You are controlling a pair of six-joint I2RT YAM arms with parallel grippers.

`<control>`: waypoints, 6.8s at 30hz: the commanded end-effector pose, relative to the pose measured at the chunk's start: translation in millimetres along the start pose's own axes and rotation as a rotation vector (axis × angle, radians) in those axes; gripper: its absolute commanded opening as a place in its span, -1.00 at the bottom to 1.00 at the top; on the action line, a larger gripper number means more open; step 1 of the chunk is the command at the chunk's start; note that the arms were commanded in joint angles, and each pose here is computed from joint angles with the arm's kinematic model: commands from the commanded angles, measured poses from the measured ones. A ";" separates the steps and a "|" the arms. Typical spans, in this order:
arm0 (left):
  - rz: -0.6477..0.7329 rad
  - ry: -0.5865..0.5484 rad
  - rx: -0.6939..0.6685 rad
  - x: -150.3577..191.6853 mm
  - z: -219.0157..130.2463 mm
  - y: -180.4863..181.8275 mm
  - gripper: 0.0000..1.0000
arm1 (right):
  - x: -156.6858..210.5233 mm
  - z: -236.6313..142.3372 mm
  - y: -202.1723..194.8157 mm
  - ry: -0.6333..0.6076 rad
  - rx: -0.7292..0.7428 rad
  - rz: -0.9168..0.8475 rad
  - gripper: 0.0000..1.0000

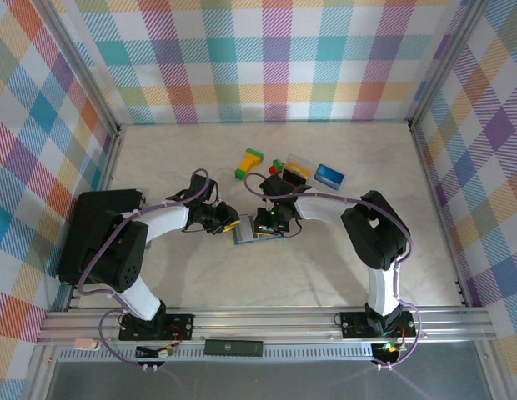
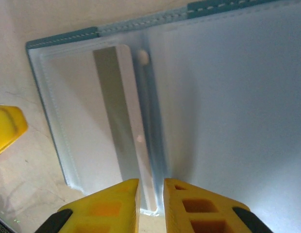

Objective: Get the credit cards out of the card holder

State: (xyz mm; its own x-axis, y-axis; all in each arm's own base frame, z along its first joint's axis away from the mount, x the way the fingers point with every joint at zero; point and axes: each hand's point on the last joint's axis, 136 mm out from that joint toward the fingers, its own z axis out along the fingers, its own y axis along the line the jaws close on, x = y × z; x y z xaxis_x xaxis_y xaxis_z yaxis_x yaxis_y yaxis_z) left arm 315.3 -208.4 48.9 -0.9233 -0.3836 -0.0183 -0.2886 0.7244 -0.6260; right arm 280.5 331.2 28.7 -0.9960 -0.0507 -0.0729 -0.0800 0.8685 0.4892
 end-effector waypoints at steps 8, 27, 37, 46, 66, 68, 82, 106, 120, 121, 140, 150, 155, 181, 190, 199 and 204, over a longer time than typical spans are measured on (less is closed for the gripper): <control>0.018 0.000 -0.049 0.3 -4.3 1.3 -0.52 | 10.5 9.9 11.7 0.056 -0.078 0.051 -0.66; 0.011 0.055 -0.032 8.6 9.2 0.1 -0.77 | -16.6 -6.4 18.0 -0.071 -0.132 0.025 -0.70; -0.020 0.082 -0.154 15.8 17.8 32.1 -0.87 | -26.6 -3.0 9.1 -0.085 -0.136 0.042 -0.71; -0.024 0.092 -0.210 18.5 20.8 47.3 -0.92 | -25.9 4.5 7.4 -0.059 -0.166 0.055 -0.70; -0.023 0.097 -0.215 19.8 22.0 49.9 -0.94 | -20.6 10.7 10.2 -0.032 -0.206 0.044 -0.83; -0.024 0.096 -0.219 20.2 21.1 50.7 -0.94 | -21.3 9.6 10.3 -0.036 -0.203 0.041 -0.88; -0.003 0.051 -0.210 12.2 6.6 40.9 -0.75 | -25.1 1.1 -10.6 -0.087 -0.115 0.041 -0.94; 0.069 0.066 -0.079 3.9 8.2 -4.1 -0.80 | -24.4 -1.0 -5.4 -0.085 -0.160 0.076 -0.85; 0.047 0.079 -0.268 7.9 19.0 43.6 -0.87 | -21.1 0.7 -2.3 -0.065 -0.190 0.093 -0.67; 0.047 0.082 -0.265 8.1 19.6 43.1 -0.88 | -20.7 0.6 -1.3 -0.062 -0.196 0.093 -0.66; 0.042 0.084 -0.259 9.0 20.2 43.0 -0.88 | -20.9 7.4 6.1 -0.041 -0.249 0.089 -0.67; 0.044 0.071 -0.262 7.3 17.0 42.3 -0.88 | -24.6 0.9 -5.7 -0.095 -0.179 0.090 -0.86; 0.047 0.063 -0.259 5.9 14.9 40.2 -0.88 | -23.7 -6.2 -16.6 -0.135 -0.137 0.090 -0.93; 0.112 0.103 -0.175 15.8 25.7 1.0 -0.86 | -21.3 -18.2 14.7 -0.109 -0.300 0.045 -0.75; 0.105 0.094 -0.213 16.2 25.7 11.3 -0.88 | -23.6 -8.7 13.7 -0.104 -0.286 0.086 -0.65; 0.123 0.028 -0.206 4.9 11.1 -0.4 -0.83 | -32.3 -20.5 2.4 -0.177 -0.186 0.068 -0.89; 0.126 -0.082 -0.194 -15.3 -13.8 -16.2 -0.58 | -37.7 -57.2 -1.5 -0.270 -0.090 -0.036 -0.99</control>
State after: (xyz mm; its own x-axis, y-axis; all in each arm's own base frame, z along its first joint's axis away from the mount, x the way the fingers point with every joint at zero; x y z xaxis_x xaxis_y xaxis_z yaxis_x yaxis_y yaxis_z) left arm 314.7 -215.5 37.7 -0.9587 -0.2768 -0.0653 -0.2187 0.8644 -0.4528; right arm 307.8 320.5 59.1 -0.9740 0.0915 -0.2071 -0.0643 0.7652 0.6406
